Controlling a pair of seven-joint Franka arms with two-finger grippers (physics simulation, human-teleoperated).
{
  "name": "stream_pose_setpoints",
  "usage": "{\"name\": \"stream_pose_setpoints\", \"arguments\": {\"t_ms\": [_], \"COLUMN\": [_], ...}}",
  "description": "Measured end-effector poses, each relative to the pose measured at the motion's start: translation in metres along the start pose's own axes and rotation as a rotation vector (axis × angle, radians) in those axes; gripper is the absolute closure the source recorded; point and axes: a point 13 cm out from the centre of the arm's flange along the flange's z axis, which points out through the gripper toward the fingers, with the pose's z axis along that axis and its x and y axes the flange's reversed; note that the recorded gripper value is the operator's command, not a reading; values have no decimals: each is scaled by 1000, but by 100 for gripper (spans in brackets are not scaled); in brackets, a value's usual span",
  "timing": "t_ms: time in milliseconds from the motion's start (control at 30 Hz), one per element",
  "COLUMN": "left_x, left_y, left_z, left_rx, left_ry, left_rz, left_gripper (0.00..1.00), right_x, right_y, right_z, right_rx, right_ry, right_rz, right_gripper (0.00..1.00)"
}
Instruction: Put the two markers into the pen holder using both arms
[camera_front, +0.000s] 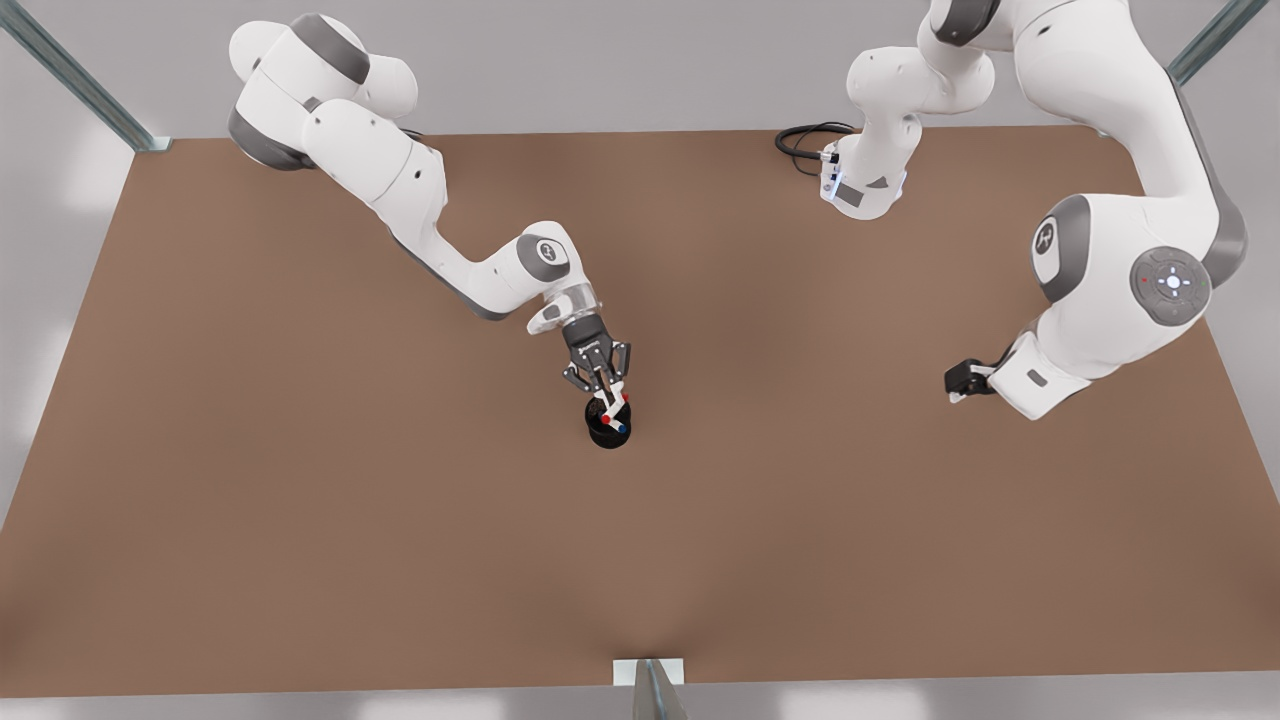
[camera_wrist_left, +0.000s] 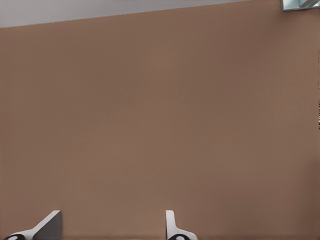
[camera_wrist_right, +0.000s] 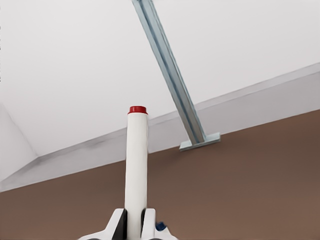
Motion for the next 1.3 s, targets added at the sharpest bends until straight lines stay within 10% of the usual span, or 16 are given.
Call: {"name": "stream_pose_setpoints", "arguments": {"t_ms": [800,1100,1300], "left_x": [0,-6,-7], "left_y": [-4,-5,-4], "left_z": [-2,4,3], "left_rx": [4,6,5], "left_ry": [-4,-10,-17], "left_rz": [-5,-7,-7], "left_gripper": [0,0,0], "right_x": [-17,-7,-202], "right_y": [-14,-32,-32], "right_z": [15,14,65], "right_rx": [-52,-37,263], "right_ry": [-42,-25,-56], "right_rz": [-77,-101,387], "right_gripper": [69,52,51]}}
